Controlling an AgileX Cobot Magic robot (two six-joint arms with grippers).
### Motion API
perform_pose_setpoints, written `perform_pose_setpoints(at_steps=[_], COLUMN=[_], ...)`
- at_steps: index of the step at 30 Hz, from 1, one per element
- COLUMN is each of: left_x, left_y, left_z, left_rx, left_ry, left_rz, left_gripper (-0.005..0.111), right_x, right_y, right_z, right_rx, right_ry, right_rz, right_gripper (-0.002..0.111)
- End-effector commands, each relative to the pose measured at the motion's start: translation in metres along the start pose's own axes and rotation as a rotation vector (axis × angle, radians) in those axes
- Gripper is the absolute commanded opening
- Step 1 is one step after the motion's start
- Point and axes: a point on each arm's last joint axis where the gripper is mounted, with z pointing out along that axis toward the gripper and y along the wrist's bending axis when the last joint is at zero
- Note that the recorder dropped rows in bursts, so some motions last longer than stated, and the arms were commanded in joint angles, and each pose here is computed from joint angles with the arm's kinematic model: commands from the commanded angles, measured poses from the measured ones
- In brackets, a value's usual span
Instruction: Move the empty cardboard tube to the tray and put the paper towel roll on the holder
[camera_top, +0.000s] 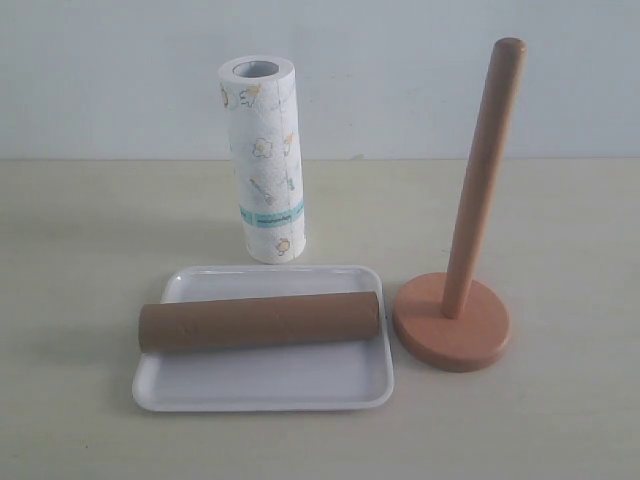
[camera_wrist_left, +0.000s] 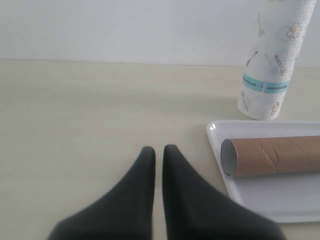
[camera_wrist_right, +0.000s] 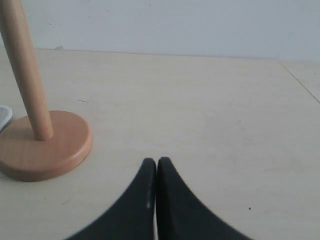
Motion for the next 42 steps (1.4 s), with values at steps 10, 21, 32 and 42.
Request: perform_pose_setpoints(at_steps=[10,21,32,42], left_x=[0.001,0.001,-0.049,-0.144], left_y=[0.000,0.000,-0.003,-0.009], left_z=[0.000,0.000,-0.015,-0.017], left_rx=[-0.005,-0.005,0.020,0.018], left_ry=[-0.002,-0.002,-0.585,-0.447], left_rz=[0.013,0.013,0.033,0.007], left_gripper=[0.005,0.005,0.005,0.005], right_x=[-0.001,-0.001,-0.001,-0.001], right_y=[0.000,0.000,0.000,0.000], right_z=[0.000,0.000,0.000,0.000], right_rx=[0.005,0.003,0.003,0.003], right_ry=[-0.013,-0.013,-0.013,-0.013], right_rz=[-0.002,0.002,0.004,0.001], right_gripper=[0.000,0.000,0.000,0.000])
